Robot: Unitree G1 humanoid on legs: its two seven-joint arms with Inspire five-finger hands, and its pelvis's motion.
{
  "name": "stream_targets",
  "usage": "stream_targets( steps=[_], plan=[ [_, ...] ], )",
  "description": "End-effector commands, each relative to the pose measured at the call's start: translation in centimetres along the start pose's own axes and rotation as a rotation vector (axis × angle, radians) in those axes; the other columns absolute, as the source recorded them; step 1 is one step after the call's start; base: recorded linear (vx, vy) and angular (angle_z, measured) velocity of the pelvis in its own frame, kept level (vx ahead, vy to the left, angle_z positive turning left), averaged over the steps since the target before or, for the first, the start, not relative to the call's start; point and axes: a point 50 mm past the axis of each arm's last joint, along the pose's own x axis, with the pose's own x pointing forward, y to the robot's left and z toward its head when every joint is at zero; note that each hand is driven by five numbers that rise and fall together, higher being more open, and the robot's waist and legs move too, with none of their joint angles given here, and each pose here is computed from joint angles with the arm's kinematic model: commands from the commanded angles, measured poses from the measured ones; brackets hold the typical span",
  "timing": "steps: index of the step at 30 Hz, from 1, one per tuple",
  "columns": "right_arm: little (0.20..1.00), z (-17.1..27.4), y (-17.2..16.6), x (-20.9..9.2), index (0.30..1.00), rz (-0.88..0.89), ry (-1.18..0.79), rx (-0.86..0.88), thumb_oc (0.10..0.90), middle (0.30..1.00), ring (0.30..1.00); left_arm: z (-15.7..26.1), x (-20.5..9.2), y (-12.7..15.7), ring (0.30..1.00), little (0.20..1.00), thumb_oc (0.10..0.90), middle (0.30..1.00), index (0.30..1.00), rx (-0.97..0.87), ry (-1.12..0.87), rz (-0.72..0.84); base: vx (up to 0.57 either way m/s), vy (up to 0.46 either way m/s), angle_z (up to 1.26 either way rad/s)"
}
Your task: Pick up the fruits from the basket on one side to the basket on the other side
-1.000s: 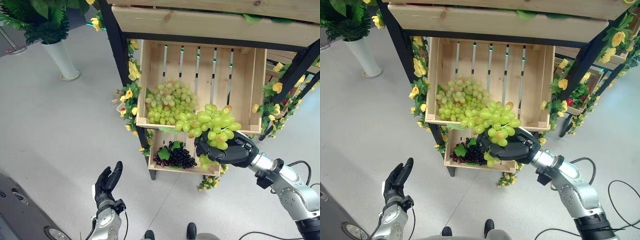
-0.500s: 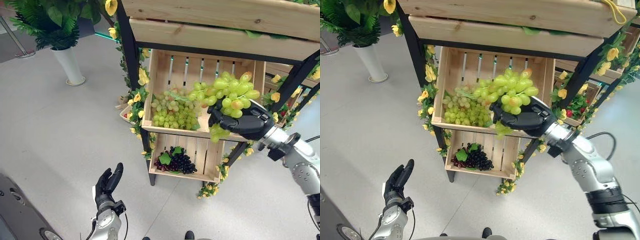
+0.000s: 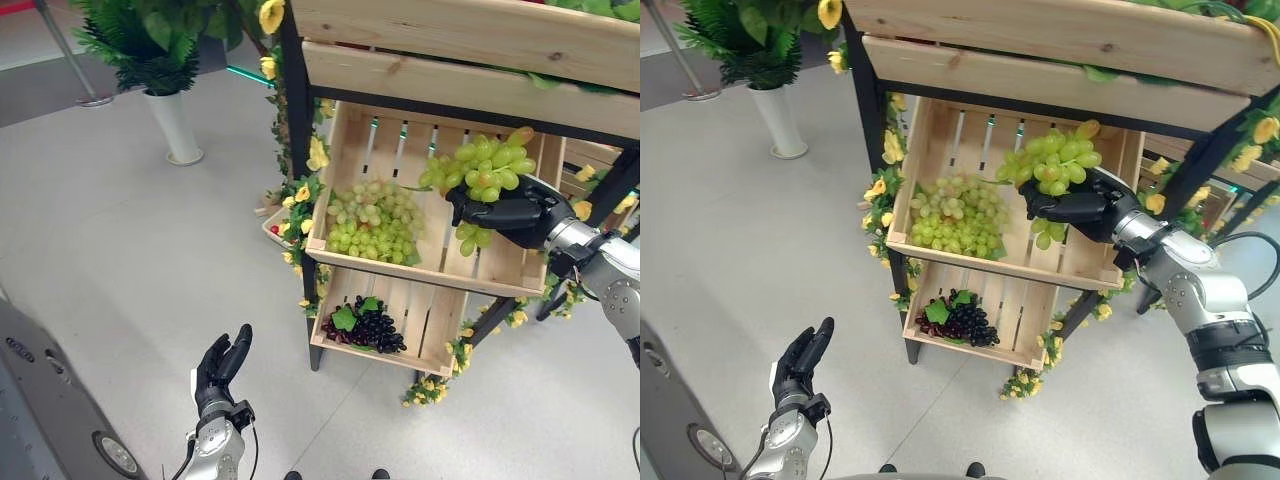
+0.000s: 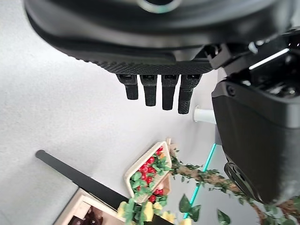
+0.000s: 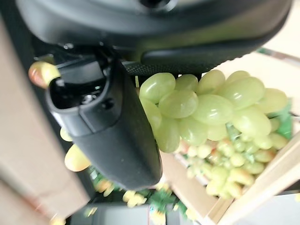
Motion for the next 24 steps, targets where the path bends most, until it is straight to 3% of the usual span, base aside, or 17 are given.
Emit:
stream_targets(
  steps=[1,14,15,16,24],
  plan=[
    [0.3,8.8,-1.5,0.6,0.3,-0.12,-0.239,-0.126,0.4,0.3,0.3,5.4,1.5,-2.5,0.9,0.9,0.8,0.9,0.9,0.04,-0.216,-0.161,-0.02,-0.019,0.08],
    [0.3,7.9,-5.2,1.0,0.3,-0.349,0.115,-0.393,0.4,0.3,0.3,5.4,1.3,-3.6,0.9,0.9,0.8,0.9,0.9,0.046,-0.217,-0.205,-0.01,-0.003,0.06],
    [0.359,7.6,-5.5,0.8,0.359,-0.358,0.156,-0.423,0.439,0.359,0.359,5.3,1.3,-3.6,0.9,0.9,0.8,0.9,0.9,0.048,-0.215,-0.205,-0.01,-0.005,0.1],
    [0.9,7.3,-5.9,0.6,0.9,-0.367,0.2,-0.458,0.8,0.9,0.9,5.2,1.3,-3.6,0.9,0.9,0.8,0.9,0.9,0.05,-0.213,-0.204,-0.02,-0.004,0.08],
    [0.9,7.4,-6.4,0.3,0.9,-0.374,0.321,-0.625,0.8,0.9,0.9,5.3,1.4,-3.5,0.9,0.9,0.8,0.9,0.9,0.057,-0.211,-0.206,0.0,0.0,0.01]
  ],
)
